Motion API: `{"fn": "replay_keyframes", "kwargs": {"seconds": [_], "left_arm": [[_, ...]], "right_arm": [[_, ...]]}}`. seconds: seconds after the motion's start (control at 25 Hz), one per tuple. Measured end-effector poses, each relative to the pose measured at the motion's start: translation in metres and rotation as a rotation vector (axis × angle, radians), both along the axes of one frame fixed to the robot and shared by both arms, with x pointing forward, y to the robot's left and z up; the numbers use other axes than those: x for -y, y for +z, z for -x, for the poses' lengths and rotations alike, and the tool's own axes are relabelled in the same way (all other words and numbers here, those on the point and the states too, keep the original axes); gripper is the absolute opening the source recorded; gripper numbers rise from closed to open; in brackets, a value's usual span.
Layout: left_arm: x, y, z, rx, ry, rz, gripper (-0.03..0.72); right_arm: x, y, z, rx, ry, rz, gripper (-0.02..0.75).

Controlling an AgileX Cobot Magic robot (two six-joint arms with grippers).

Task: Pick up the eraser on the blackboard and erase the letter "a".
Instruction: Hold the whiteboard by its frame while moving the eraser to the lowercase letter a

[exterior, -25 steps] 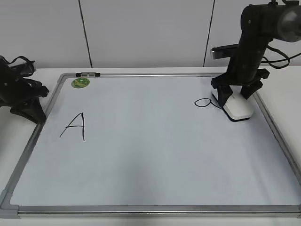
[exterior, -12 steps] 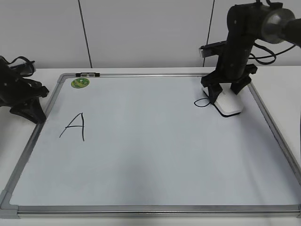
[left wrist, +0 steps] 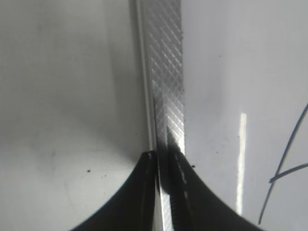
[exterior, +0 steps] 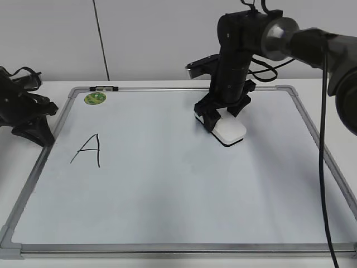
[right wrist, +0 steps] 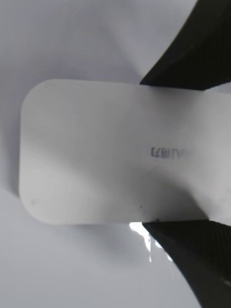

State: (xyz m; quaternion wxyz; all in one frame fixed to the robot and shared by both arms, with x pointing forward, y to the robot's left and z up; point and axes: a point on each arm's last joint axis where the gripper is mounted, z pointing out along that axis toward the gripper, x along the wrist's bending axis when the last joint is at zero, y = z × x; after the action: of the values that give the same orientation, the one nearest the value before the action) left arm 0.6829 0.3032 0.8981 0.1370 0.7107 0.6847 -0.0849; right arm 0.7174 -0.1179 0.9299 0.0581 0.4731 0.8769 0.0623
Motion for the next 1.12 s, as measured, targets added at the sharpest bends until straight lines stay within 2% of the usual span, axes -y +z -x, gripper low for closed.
{"fn": "replay_keyframes", "kwargs": {"seconds": [0.36, 0.52, 0.76, 1.12], "left_arm": [[0.0, 0.0, 0.0, 0.0, -0.001, -0.002, 0.045], [0.0, 0.0, 0.0, 0.0, -0.001, -0.002, 0.045], [0.0, 0.0, 0.0, 0.0, -0.001, -0.002, 0.046], [0.0, 0.0, 0.0, 0.0, -0.001, -0.002, 0.046]], "right_arm": [[-0.004, 0.002, -0.002, 0.009, 0.01, 0.021, 0.531], [0.005, 0.004, -0.009, 0.019, -0.017, 0.009, 0.531], [0.036, 0.004, -0.02, 0.024, -0.091, -0.003, 0.531], [0.095, 0.006, -0.034, 0.043, -0.203, 0.036, 0.53]]}}
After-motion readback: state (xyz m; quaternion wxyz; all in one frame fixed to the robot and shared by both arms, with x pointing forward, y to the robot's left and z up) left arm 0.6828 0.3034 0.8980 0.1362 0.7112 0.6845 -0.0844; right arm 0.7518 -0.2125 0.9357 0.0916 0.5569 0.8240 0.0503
